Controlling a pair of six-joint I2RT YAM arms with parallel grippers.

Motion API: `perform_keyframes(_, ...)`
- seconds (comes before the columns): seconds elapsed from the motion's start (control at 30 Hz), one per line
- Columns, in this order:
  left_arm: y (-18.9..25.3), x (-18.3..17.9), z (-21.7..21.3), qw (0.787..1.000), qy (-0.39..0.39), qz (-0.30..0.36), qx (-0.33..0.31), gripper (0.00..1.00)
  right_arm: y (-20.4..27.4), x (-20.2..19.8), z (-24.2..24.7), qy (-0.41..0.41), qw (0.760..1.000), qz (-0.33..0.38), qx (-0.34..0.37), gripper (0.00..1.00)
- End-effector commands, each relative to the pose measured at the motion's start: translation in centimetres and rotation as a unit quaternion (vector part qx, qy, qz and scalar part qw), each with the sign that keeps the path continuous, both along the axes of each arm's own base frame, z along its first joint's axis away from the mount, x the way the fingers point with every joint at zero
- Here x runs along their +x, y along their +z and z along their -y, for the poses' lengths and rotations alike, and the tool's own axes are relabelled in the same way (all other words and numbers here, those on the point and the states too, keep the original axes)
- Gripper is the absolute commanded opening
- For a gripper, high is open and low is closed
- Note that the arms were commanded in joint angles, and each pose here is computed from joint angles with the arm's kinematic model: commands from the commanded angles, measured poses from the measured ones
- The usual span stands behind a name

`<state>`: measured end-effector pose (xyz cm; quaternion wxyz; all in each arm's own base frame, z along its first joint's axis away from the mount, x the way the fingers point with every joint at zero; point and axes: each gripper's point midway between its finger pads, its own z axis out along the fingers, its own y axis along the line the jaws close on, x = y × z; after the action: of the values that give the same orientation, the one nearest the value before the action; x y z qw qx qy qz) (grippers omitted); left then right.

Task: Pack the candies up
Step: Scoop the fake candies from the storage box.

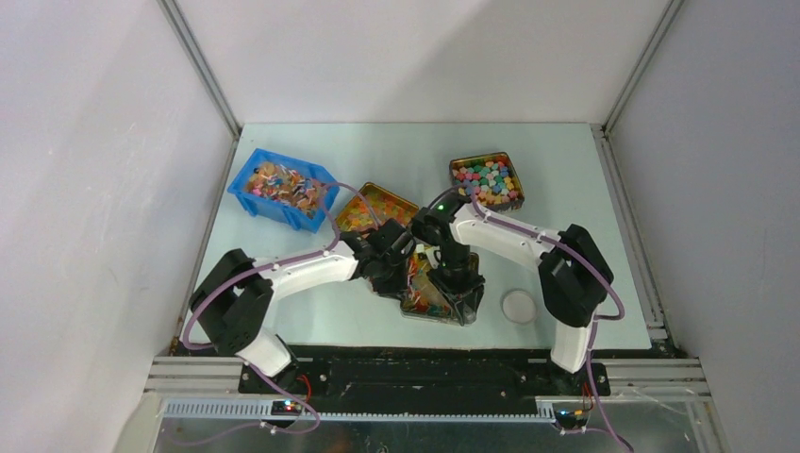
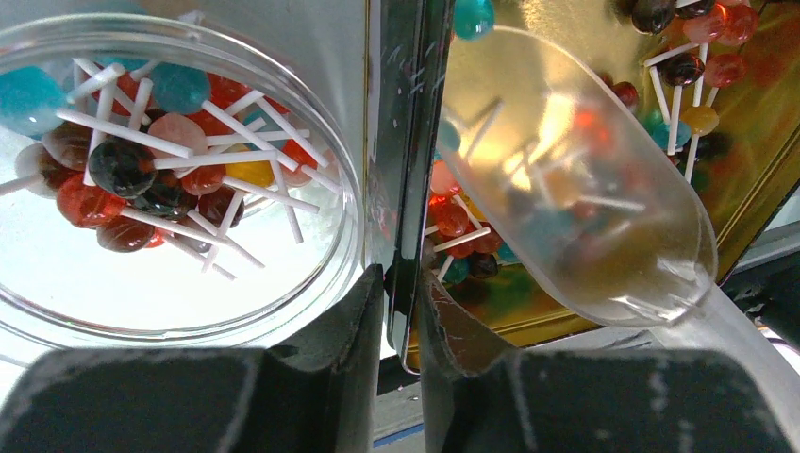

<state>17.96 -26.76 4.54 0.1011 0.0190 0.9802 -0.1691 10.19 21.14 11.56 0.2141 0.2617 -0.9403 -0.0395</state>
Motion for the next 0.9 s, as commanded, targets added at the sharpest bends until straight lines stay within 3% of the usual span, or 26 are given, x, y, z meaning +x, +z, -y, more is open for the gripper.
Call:
perform_keyframes(0.0, 0.9, 0.8, 0.5, 1.0, -0.008, 0.022, -0.001, 0.24, -0.9, 2.0, -1.4, 0.009, 0.999, 0.044, 0.022, 0.0)
perform_keyframes(0.57, 1.5, 1.0, 0.8, 0.999, -0.005, 0.028, -0.014, 0.25, -4.1, 6.7, -2.7, 0.011, 0.986, 0.159, 0.037, 0.0)
perform_keyframes(0.87, 3.2, 1.0, 1.5, 0.999, -0.008, 0.035, -0.041, 0.37, -4.5, 6.3, -2.6, 0.02, 0.985, 0.167, 0.042, 0.0)
